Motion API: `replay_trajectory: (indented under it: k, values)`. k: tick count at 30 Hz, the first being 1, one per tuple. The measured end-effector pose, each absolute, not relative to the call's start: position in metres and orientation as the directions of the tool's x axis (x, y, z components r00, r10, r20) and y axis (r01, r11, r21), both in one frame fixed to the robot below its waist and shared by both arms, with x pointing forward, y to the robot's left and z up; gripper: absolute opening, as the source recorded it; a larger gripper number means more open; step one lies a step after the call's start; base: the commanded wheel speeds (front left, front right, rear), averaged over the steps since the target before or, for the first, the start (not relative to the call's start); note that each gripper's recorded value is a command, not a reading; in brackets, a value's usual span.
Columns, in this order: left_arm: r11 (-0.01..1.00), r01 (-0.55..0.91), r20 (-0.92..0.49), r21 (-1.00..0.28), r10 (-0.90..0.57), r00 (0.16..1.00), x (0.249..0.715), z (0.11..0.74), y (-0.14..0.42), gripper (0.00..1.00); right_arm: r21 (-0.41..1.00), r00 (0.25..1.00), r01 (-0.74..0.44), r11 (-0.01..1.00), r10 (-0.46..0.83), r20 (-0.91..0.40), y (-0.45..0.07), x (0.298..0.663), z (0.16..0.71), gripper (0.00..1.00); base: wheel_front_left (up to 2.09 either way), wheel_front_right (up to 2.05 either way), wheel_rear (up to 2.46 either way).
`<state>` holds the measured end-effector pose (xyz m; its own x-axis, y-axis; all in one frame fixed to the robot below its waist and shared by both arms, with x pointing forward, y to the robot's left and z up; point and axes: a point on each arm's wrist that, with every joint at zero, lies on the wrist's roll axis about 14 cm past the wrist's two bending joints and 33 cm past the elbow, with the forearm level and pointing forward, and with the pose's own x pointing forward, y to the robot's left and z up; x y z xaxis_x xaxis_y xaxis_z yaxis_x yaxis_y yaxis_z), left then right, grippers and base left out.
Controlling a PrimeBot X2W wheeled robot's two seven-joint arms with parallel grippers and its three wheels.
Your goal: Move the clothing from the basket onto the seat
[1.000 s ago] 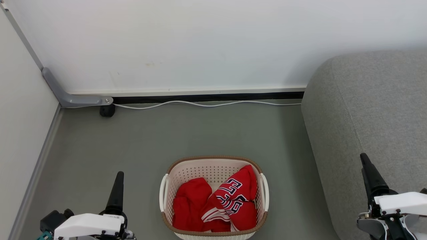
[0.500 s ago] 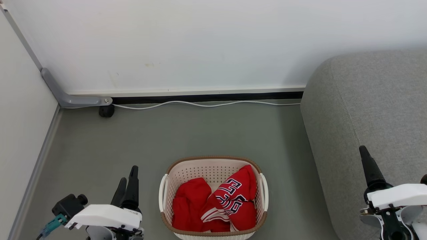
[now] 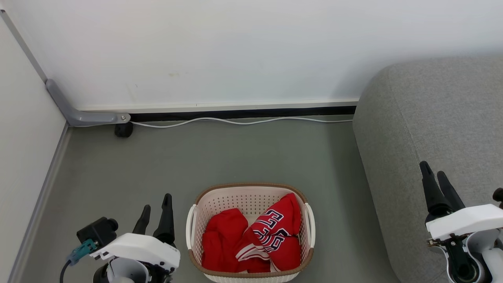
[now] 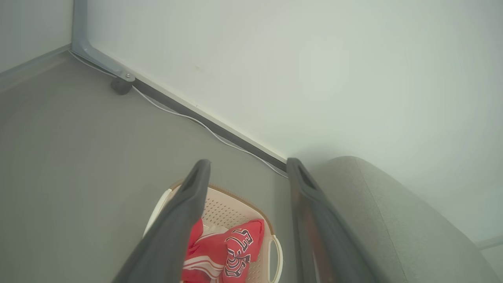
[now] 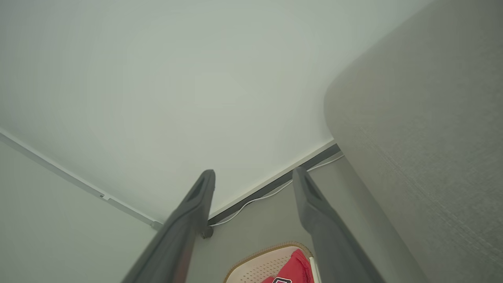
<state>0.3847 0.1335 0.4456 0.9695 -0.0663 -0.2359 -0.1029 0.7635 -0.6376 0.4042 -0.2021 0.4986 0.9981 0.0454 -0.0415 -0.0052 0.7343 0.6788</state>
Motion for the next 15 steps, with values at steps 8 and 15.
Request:
replay_trajectory:
  k: [8,15]
  values:
    - [0.839,-0.127,-0.262,-0.529,-0.019,0.965,0.382,0.438,0.140,1.00,0.589,0.998,-0.021,0.808,0.053,-0.037,-0.204,0.407,0.499,1.00,0.00,0.00,0.00]
    - [0.892,-0.131,-0.244,-0.433,0.024,0.969,0.388,0.442,0.147,1.00,0.515,0.998,-0.035,0.856,0.061,-0.033,-0.205,0.409,0.500,1.00,0.00,0.00,0.00]
